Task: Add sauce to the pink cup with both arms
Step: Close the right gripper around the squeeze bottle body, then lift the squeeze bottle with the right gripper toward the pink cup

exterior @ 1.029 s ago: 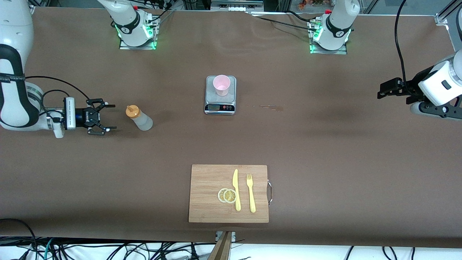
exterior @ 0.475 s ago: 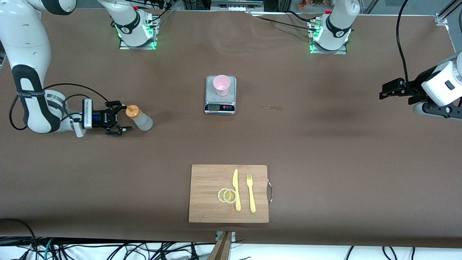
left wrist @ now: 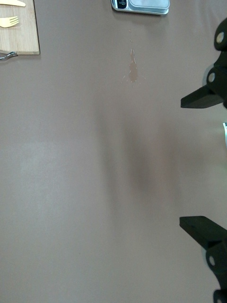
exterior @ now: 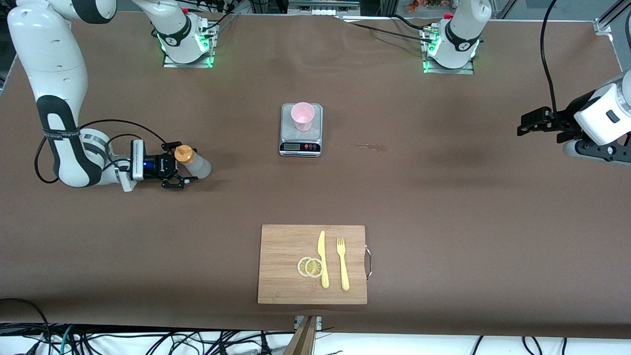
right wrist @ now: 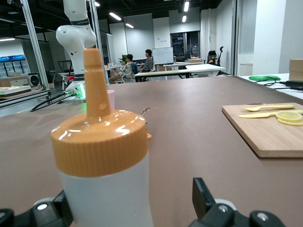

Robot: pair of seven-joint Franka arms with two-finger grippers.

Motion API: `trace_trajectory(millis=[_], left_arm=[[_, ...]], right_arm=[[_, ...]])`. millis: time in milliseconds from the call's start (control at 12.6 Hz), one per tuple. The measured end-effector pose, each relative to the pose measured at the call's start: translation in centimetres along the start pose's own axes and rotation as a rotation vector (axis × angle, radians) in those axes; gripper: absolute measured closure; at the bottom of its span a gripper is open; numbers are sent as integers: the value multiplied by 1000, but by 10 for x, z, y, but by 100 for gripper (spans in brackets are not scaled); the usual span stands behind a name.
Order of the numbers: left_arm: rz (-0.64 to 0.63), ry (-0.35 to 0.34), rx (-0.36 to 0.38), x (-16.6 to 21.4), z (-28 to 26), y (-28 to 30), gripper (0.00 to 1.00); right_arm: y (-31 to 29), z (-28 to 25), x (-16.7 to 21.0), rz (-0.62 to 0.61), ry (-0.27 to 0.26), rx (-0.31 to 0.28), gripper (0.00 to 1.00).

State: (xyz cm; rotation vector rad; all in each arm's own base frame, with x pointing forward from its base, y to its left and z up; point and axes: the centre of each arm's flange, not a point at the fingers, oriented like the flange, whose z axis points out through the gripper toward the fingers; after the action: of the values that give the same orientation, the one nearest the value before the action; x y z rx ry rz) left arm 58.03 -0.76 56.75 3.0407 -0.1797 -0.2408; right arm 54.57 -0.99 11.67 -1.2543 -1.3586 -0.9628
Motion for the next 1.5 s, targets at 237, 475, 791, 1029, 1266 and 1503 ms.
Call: trace_trajectory(millis=[237,475,791,1029,1266,1503], left_arm=[[0,0,0,0,0,0,0],[2,0,0,0,0,1,0],[5,-1,0,0,0,3,0],[6,0,0,1,0,3,0],[7,0,0,1,0,4,0],[7,0,0,1,0,4,0]], right_arm=[[-2,6,-9,-22,14,-5,0],[0,31,-13,-48,62,-13,0],[-1,48,-17,-39,87,-19,0],[0,48,-17,-40,88,-21,0],[0,53,-15,-42,94,-15,14],[3,63,-12,-48,101,-2,52]])
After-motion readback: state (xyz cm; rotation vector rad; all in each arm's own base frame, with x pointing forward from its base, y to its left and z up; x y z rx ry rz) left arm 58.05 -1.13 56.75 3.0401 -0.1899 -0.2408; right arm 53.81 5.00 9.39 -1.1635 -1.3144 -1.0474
